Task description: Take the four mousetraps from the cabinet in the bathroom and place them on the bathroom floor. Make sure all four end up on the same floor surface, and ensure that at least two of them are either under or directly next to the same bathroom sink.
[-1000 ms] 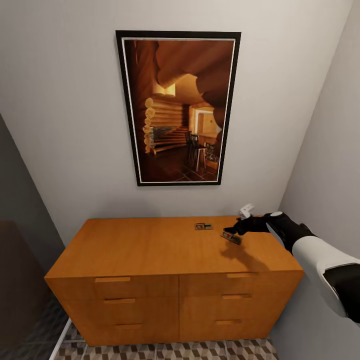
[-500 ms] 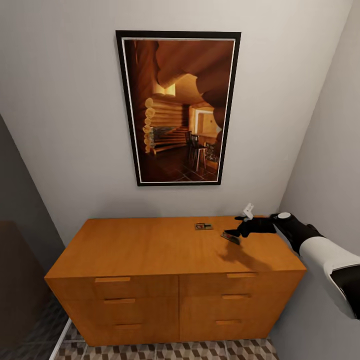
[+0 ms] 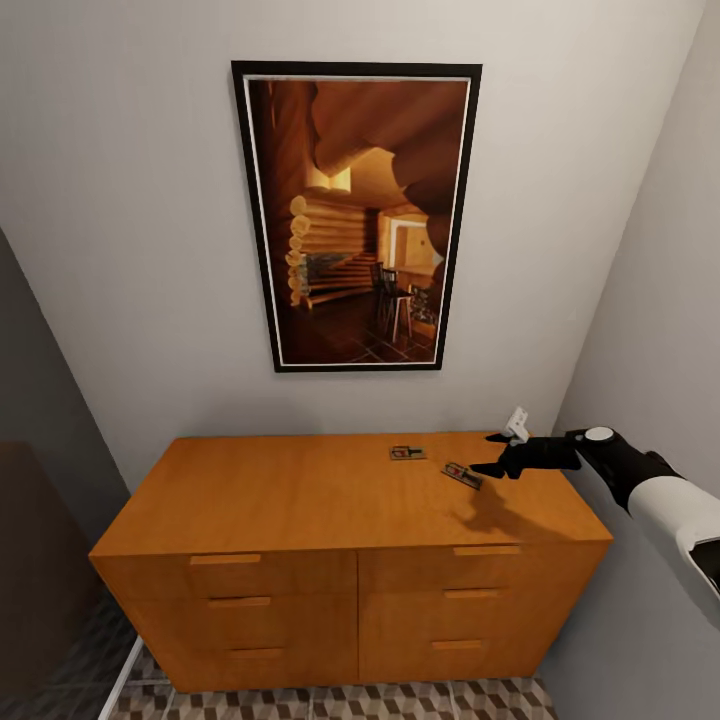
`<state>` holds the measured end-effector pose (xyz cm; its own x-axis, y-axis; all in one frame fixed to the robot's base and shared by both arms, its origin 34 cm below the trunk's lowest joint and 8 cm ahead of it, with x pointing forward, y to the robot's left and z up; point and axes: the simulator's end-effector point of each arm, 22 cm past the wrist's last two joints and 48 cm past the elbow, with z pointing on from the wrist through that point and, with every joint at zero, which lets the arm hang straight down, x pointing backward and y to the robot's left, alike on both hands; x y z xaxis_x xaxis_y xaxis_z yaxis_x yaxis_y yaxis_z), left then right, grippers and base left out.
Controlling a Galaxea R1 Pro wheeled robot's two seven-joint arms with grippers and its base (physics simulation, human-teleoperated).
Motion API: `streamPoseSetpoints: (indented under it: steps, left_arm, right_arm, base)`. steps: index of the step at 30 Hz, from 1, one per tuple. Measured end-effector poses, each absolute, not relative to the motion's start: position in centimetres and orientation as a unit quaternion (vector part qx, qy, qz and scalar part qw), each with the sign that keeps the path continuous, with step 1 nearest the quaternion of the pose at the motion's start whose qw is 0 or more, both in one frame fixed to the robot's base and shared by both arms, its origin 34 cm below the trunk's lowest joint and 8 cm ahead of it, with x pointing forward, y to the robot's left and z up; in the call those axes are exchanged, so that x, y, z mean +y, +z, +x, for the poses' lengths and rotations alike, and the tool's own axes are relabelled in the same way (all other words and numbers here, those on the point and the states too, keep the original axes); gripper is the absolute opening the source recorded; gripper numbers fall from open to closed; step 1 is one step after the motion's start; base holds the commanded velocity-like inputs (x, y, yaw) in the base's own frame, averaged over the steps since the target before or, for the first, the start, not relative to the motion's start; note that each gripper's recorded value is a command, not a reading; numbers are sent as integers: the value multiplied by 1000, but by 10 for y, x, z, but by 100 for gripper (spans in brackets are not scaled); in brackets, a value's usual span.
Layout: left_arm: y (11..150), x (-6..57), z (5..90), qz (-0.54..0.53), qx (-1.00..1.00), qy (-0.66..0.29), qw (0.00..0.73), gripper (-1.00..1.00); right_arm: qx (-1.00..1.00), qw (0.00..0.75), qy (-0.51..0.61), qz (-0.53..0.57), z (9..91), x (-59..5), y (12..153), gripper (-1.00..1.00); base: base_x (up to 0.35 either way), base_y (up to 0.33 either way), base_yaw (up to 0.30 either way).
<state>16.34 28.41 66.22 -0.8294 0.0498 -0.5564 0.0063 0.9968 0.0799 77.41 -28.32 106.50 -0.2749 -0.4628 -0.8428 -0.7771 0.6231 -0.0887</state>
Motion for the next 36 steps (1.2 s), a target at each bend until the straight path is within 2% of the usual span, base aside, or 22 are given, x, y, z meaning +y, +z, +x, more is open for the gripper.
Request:
streamPoseSetpoints:
  steps: [36]
  left_arm:
    - [662,285,163,10,956,41,292,100]
  right_arm:
    - [782,436,194,-401,753,-288,1038,100]
  base:
    - [0,-47,0]
